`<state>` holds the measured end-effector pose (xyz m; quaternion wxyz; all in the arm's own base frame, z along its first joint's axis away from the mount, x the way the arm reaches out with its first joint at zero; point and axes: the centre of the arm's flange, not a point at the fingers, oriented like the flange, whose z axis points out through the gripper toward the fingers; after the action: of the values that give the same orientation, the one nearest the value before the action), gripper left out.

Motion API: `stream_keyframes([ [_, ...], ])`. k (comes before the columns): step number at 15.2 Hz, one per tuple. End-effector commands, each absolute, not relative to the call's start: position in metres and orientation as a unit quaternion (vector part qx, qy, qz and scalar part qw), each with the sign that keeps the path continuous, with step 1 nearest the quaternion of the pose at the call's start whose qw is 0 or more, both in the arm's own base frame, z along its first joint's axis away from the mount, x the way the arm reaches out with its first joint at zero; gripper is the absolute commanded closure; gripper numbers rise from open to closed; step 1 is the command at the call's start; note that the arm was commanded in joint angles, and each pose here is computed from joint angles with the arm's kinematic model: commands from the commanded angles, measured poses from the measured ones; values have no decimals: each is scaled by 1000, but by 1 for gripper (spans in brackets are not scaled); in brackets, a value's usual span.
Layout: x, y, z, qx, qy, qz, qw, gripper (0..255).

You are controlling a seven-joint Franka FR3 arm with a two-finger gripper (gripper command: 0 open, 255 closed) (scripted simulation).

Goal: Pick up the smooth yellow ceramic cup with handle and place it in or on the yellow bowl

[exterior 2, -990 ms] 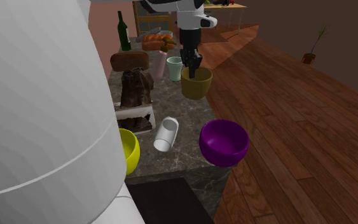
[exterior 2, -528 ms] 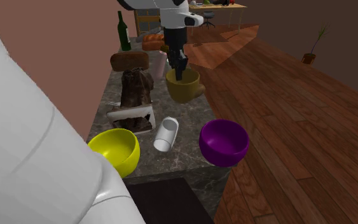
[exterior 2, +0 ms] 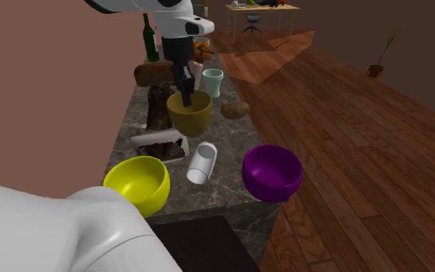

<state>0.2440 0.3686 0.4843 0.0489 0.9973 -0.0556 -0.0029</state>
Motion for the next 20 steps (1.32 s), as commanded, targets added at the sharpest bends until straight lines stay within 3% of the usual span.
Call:
stream_keyframes([
  [1, 217, 364, 486, 997, -56, -3, 48, 255],
  [13, 56, 347, 497, 997, -56, -3, 48, 255],
  [20, 56, 347, 460, 997, -56, -3, 48, 255],
])
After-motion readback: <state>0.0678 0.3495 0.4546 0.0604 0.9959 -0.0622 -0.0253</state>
